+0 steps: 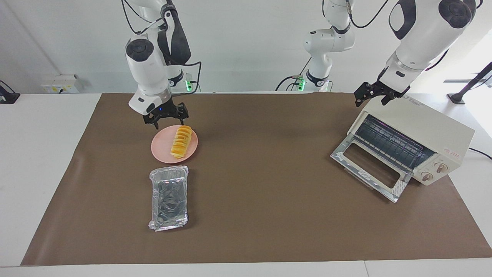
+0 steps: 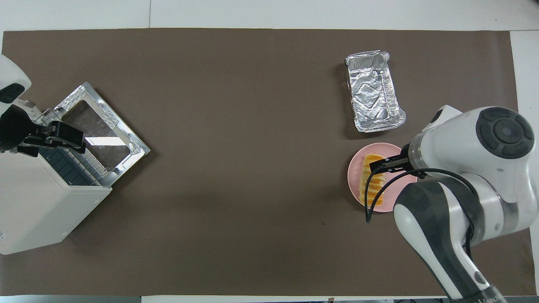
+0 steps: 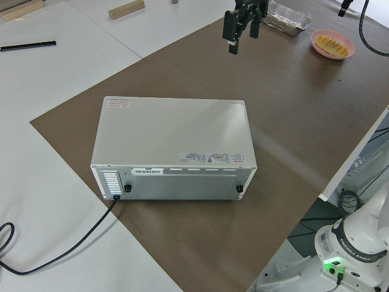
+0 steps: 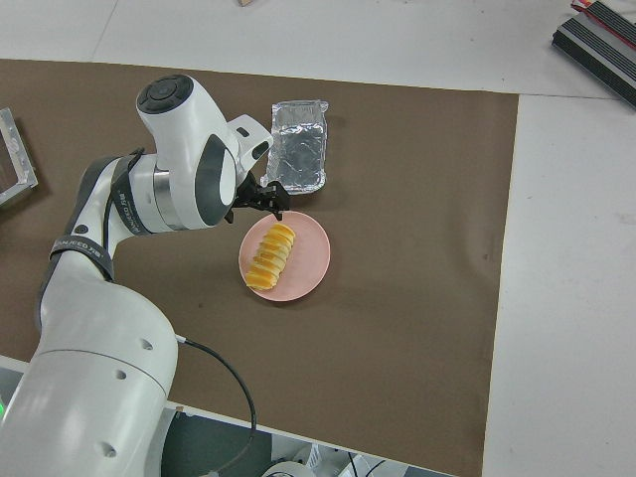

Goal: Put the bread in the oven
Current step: 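Grasp the orange bread on the pink plate with the right gripper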

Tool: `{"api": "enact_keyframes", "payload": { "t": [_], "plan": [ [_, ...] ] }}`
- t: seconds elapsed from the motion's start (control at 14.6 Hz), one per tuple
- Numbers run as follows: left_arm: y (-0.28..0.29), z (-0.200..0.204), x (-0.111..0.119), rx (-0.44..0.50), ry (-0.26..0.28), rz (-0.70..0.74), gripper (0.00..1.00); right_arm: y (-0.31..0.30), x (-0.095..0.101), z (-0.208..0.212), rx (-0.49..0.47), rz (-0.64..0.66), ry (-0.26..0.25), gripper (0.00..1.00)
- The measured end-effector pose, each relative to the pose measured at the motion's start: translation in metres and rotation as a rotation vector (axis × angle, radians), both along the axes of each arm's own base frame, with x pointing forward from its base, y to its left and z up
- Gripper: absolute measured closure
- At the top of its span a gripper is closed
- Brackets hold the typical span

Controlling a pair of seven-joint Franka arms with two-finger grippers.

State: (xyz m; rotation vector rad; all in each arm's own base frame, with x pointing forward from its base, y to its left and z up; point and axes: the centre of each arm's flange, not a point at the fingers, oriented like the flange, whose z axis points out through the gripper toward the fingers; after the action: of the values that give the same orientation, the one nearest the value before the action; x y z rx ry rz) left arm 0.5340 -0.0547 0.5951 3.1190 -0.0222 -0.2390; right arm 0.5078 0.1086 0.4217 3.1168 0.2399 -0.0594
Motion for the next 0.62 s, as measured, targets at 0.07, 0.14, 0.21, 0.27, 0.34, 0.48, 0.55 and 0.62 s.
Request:
{"api": "enact_keyframes", "payload": {
  "t": [0.07,0.14,0.21,0.27,0.34,0.48,0.55,0.62],
  "plan": [
    [0.0,0.0,0.0,0.0,0.0,0.0,0.0,0.002,0.005,-0.019,0.002,-0.009,-0.009,0.0],
    [0.0,0.0,0.0,0.0,0.0,0.0,0.0,0.003,0.009,-0.036,0.004,-0.011,-0.017,0.0],
    [0.0,0.0,0.0,0.0,0.0,0.0,0.0,0.003,0.011,-0.052,0.007,-0.011,-0.026,0.0],
    [0.0,0.0,0.0,0.0,0.0,0.0,0.0,0.003,0.01,-0.065,0.009,-0.012,-0.035,0.0],
    [0.0,0.0,0.0,0.0,0.0,0.0,0.0,0.002,0.007,-0.076,0.011,-0.012,-0.044,0.0],
    [0.0,0.0,0.0,0.0,0.0,0.0,0.0,0.001,0.0,-0.092,0.013,-0.021,-0.049,0.0],
    [0.0,0.0,0.0,0.0,0.0,0.0,0.0,0.0,-0.002,-0.096,0.012,-0.031,-0.046,0.0],
    [0.0,0.0,0.0,0.0,0.0,0.0,0.0,0.0,-0.004,-0.099,0.01,-0.042,-0.04,0.0]
  ]
}}
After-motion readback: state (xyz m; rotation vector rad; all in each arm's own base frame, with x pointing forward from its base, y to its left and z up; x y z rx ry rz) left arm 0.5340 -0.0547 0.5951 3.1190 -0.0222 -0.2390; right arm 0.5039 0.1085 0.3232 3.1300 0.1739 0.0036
